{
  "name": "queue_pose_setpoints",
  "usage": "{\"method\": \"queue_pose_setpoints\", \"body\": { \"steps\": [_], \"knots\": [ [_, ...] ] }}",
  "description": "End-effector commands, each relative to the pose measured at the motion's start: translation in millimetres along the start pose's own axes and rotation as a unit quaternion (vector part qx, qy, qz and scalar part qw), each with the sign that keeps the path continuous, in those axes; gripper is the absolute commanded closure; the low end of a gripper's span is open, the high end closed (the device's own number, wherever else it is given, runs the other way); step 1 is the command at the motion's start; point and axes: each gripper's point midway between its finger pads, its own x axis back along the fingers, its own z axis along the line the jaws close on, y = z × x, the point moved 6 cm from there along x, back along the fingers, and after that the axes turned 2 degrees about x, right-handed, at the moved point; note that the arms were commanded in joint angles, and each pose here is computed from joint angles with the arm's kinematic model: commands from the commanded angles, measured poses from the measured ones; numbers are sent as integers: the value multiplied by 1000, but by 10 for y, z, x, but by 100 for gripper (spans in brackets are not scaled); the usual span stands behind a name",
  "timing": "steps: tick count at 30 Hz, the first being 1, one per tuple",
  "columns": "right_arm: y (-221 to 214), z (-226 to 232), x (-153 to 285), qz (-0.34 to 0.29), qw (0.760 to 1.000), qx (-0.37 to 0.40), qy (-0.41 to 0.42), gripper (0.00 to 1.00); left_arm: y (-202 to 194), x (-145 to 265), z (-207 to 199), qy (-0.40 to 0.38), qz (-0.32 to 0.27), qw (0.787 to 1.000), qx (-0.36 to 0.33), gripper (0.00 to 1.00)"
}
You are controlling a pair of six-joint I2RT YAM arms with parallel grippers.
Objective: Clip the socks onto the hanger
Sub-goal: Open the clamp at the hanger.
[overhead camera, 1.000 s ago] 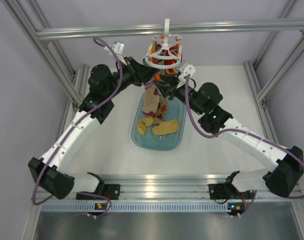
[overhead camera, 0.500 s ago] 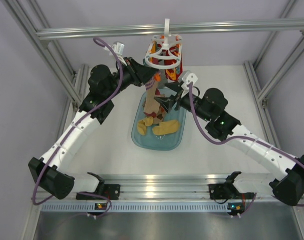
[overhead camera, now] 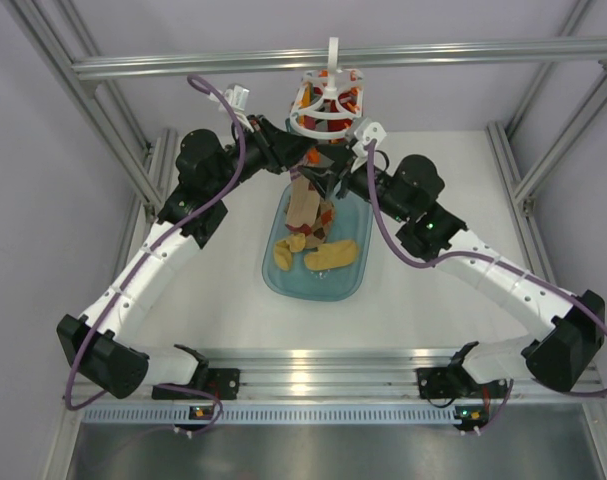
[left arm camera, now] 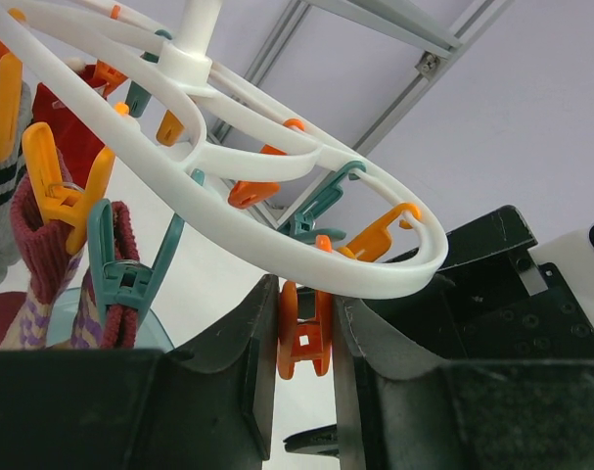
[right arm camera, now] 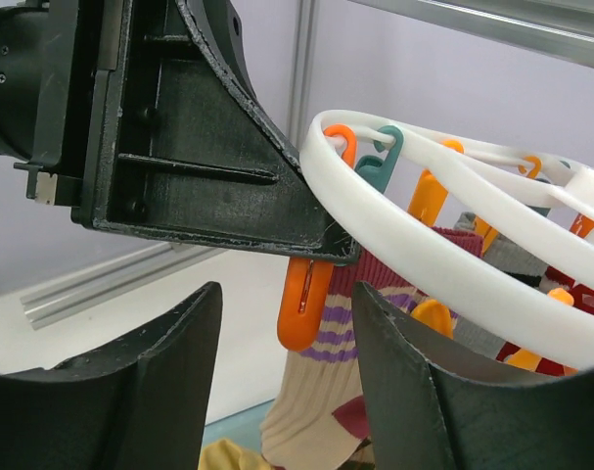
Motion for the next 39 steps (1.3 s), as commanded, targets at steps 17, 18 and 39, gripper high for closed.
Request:
{"method": "queue_pose_setpoints", "body": {
  "steps": [17,18,39],
  "knots": [
    [238,-131,-101,-38,999,19,-28,100,121,69,-66,1,-16,1000,3,100],
    [235,-130,-93,-37,999,16,-29,100,147,69,-50,9,-23,1000,5,98],
    [114,-80,-11,-29,999,-4,-27,100,475,127,-53,20,-96,995,28,72]
  ]
}}
